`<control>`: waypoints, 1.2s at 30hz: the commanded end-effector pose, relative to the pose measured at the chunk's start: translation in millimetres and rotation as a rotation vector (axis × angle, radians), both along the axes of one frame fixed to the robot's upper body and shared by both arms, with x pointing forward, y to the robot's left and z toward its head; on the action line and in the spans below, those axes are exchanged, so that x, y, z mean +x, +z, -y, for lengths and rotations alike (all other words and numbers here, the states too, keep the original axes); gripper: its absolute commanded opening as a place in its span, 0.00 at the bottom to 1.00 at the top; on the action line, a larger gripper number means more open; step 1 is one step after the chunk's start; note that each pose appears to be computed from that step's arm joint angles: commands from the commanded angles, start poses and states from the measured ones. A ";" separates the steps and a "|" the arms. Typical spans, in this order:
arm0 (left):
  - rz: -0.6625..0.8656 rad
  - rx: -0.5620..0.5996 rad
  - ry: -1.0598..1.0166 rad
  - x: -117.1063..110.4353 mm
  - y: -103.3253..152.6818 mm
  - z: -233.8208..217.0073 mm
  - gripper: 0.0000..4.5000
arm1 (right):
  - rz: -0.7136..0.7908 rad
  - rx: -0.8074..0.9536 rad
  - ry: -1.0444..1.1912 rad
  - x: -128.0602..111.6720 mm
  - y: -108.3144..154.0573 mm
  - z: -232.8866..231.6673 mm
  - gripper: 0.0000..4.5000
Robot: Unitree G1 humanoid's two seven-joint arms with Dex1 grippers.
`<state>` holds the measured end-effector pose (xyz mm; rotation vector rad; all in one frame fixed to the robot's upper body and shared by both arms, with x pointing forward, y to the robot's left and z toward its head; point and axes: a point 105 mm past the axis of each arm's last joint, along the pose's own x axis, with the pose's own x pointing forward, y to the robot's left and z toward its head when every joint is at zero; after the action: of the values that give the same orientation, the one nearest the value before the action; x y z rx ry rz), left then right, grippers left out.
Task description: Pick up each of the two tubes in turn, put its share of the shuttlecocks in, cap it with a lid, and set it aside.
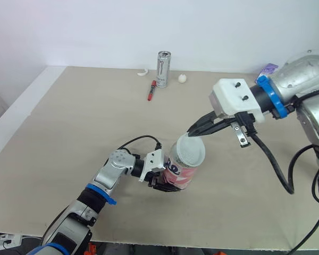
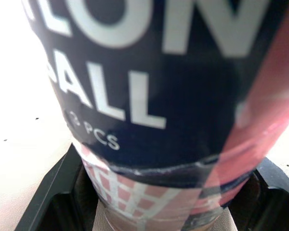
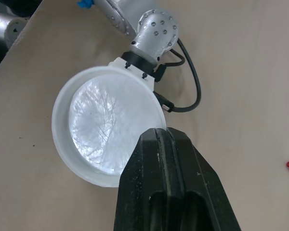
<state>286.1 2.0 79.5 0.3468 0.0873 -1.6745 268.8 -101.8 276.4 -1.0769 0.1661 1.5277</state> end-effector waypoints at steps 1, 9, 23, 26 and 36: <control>-0.039 0.068 0.044 3.5 -17.5 -9.5 0.66 | 0.025 -0.014 0.023 -2.7 2.8 0.8 0.02; -0.045 0.062 0.054 4.0 -17.4 -9.7 0.66 | 0.027 -0.042 0.047 -3.2 -4.6 -0.2 0.02; -0.055 0.050 0.065 4.8 -16.3 -8.4 0.66 | 0.035 -0.072 0.062 1.0 -16.3 -2.1 0.02; -0.059 0.049 0.066 4.6 -16.4 -8.4 0.66 | 0.043 -0.076 0.062 2.3 -16.9 -1.9 0.02; -0.070 0.044 0.073 4.6 -16.2 -8.4 0.66 | 0.029 -0.062 0.044 2.0 -16.5 -0.4 0.43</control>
<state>286.6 1.7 79.3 0.3311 0.1017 -1.6684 275.0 -100.7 253.9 -1.1337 0.1937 1.5465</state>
